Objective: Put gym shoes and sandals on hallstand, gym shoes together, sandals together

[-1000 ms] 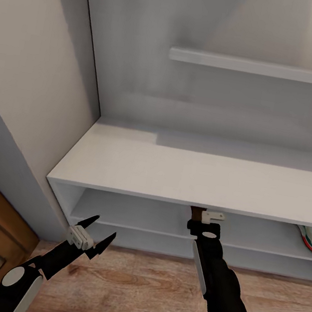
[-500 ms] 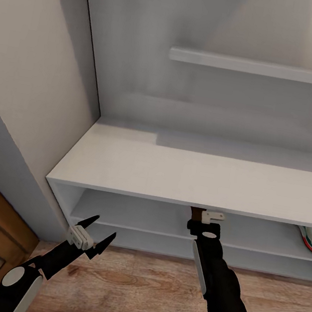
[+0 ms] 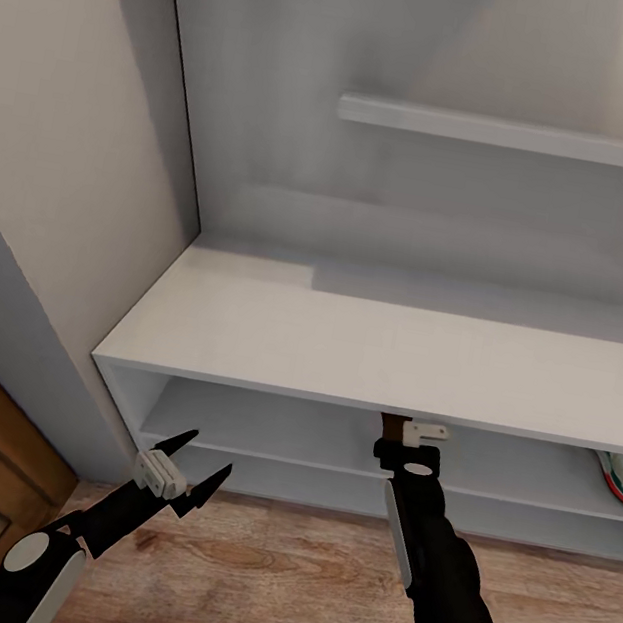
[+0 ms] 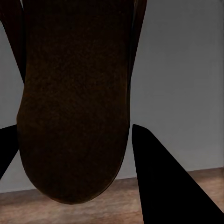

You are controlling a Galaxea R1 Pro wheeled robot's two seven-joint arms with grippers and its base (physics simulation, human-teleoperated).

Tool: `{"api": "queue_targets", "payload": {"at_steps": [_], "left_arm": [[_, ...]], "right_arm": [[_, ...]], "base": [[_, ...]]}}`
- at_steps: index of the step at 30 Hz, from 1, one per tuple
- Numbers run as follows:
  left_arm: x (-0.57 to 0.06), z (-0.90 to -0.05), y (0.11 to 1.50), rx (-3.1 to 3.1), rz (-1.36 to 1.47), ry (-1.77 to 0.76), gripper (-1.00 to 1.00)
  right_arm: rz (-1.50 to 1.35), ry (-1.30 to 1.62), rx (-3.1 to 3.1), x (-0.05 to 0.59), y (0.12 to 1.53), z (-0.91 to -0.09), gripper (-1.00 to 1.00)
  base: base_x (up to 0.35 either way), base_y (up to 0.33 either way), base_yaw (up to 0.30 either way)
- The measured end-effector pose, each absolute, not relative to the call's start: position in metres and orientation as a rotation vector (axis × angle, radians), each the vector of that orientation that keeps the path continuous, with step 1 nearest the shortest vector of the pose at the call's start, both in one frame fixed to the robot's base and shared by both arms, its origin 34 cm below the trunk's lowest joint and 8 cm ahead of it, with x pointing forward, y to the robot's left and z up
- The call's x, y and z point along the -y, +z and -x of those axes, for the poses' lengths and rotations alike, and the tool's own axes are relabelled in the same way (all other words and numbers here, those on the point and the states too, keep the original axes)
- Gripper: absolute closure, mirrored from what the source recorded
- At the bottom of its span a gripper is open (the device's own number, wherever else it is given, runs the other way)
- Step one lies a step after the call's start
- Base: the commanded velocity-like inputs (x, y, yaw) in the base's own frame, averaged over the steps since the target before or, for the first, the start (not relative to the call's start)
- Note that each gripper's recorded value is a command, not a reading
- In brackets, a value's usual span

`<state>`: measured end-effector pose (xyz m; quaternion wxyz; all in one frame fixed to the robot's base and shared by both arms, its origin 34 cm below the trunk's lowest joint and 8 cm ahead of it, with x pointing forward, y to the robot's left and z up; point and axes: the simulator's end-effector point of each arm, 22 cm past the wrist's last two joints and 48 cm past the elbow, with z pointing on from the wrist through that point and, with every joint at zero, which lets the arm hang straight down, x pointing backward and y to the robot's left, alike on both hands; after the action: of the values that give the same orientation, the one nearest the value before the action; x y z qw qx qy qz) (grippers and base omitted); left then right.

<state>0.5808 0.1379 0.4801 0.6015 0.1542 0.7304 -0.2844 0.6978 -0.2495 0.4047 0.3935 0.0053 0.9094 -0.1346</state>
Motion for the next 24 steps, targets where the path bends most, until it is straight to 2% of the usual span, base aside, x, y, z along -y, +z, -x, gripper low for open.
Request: {"api": "queue_targets", "payload": {"at_steps": [11,12,24], "left_arm": [[-0.1379,-0.5808,0.4803,-1.692,-0.357,-0.659,-1.0],[-0.1379,-0.5808,0.4803,-1.692,-0.357,-0.659,-1.0],[-0.1382,-0.5809,0.4802,-1.692,-0.356,-0.659,-1.0]], "right_arm": [[-0.014,-0.343,-2.308,0.2499,0.4046,-0.6977,1.0],[-0.014,-0.343,-2.307,0.2499,0.4046,-0.6977,-1.0],[-0.018,-0.343,-2.306,0.2506,0.4048,-0.698,-1.0]], "base": [[0.0,0.0,0.0],[0.0,0.0,0.0],[0.0,0.0,0.0]]}}
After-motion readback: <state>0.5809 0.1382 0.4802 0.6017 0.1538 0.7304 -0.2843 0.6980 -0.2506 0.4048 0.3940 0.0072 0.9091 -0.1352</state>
